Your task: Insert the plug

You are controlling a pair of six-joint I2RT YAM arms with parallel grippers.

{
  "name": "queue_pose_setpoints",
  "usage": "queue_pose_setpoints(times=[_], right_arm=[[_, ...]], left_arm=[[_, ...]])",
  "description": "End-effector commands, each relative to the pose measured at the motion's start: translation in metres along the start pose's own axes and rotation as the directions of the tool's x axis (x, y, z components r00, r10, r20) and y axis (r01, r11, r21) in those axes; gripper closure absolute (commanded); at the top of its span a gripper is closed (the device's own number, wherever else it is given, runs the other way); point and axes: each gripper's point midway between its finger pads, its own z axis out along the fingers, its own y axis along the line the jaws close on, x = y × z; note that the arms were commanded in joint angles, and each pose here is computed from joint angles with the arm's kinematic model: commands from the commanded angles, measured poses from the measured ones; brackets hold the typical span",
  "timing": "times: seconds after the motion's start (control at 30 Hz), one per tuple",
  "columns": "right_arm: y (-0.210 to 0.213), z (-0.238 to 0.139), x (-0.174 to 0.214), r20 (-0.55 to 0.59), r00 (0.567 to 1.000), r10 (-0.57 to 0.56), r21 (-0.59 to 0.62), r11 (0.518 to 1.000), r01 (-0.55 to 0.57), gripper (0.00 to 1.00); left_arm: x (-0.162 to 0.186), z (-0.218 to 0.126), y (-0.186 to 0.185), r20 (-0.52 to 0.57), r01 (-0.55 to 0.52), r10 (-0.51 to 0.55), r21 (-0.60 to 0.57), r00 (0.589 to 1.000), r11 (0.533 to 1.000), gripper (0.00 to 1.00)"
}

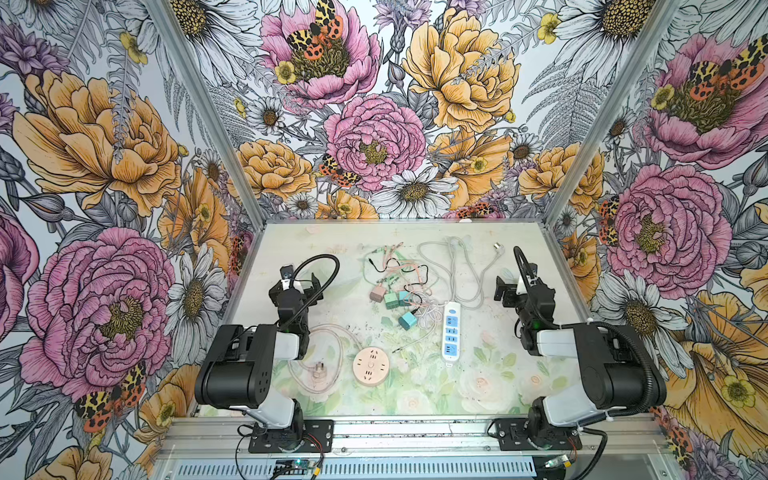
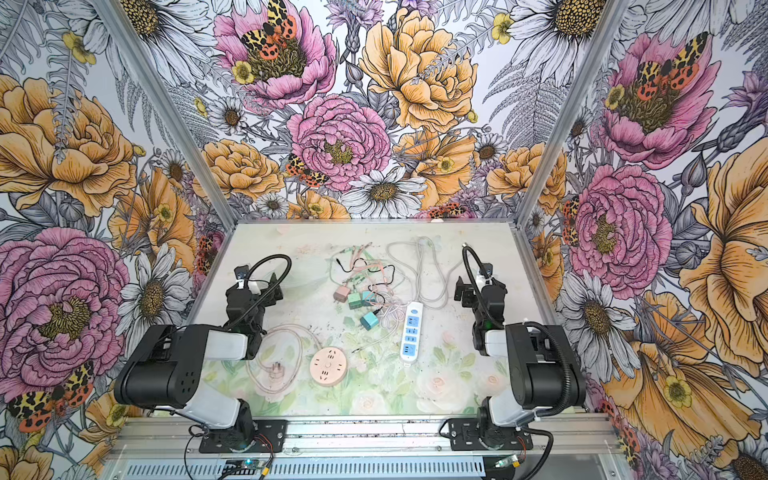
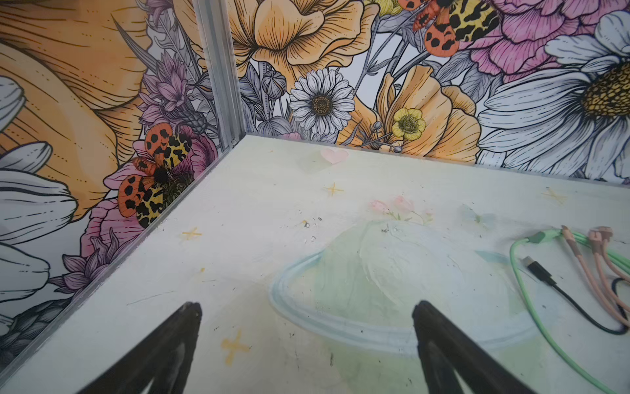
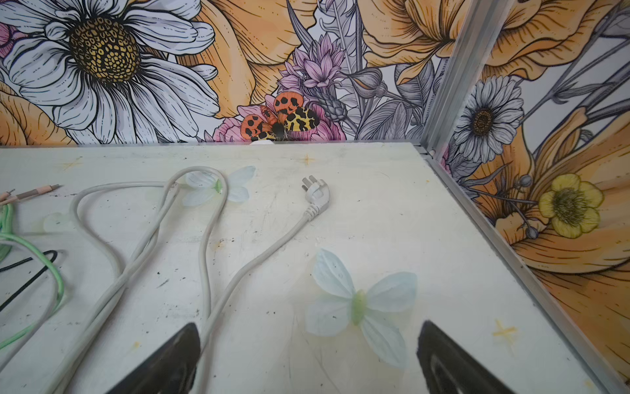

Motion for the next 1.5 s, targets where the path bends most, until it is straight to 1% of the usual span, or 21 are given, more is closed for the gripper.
queue_pose_setpoints(times=[0.0, 0.4, 0.47, 0.5, 0.53, 0.97, 1.1, 1.2, 1.3, 1.4, 1.47], right_arm=[[0.000, 0.003, -0.008, 0.023, 1.000, 0.017, -0.007, 1.000, -0.017, 0.00], [0.000, 0.004, -0.007, 0.019, 1.000, 0.016, -0.005, 1.000, -0.016, 0.00], [0.000, 0.004, -0.008, 0.021, 1.000, 0.015, -0.006, 1.000, -0.015, 0.00], [0.000, 0.004, -0.007, 0.020, 1.000, 0.015, -0.006, 1.000, -0.015, 0.01], [0.000, 0.004, -0.007, 0.020, 1.000, 0.015, -0.006, 1.000, -0.015, 0.00], [0.000, 0.004, -0.008, 0.021, 1.000, 0.015, -0.008, 1.000, -0.015, 0.01], [0.000, 0.004, -0.007, 0.020, 1.000, 0.016, -0.006, 1.000, -0.016, 0.01], [0.000, 0.004, -0.007, 0.020, 1.000, 0.016, -0.006, 1.000, -0.016, 0.01], [0.000, 0.004, -0.008, 0.022, 1.000, 0.016, -0.006, 1.000, -0.016, 0.00], [0.000, 0.003, -0.009, 0.025, 1.000, 0.016, -0.005, 1.000, -0.015, 0.01], [-0.004, 0.003, -0.012, 0.009, 1.000, 0.024, 0.017, 1.000, -0.024, 0.02]], left_arm=[[-0.008, 0.002, -0.007, 0.021, -0.013, 0.012, 0.026, 1.000, 1.000, 0.01], [-0.007, 0.002, -0.006, 0.018, -0.011, 0.010, 0.031, 1.000, 0.999, 0.01], [-0.007, 0.003, -0.009, 0.016, -0.021, 0.021, 0.041, 1.000, 0.999, 0.01], [-0.006, 0.002, -0.016, 0.013, -0.029, 0.028, 0.084, 1.000, 0.996, 0.01], [-0.006, 0.002, -0.017, 0.013, -0.029, 0.028, 0.087, 1.000, 0.996, 0.01], [-0.006, 0.003, -0.016, 0.012, -0.029, 0.028, 0.088, 1.000, 0.996, 0.01], [-0.007, 0.003, -0.013, 0.011, -0.014, 0.013, 0.082, 1.000, 0.997, 0.01], [-0.009, 0.003, -0.008, 0.014, -0.006, 0.005, 0.048, 1.000, 0.999, 0.01], [-0.017, 0.001, 0.000, 0.010, 0.000, 0.000, -0.014, 1.000, 1.000, 0.01], [-0.034, -0.002, 0.003, -0.013, -0.012, 0.011, -0.050, 1.000, 0.999, 0.01], [-0.047, -0.006, 0.009, -0.030, -0.014, 0.010, -0.112, 0.999, 0.994, 0.01]])
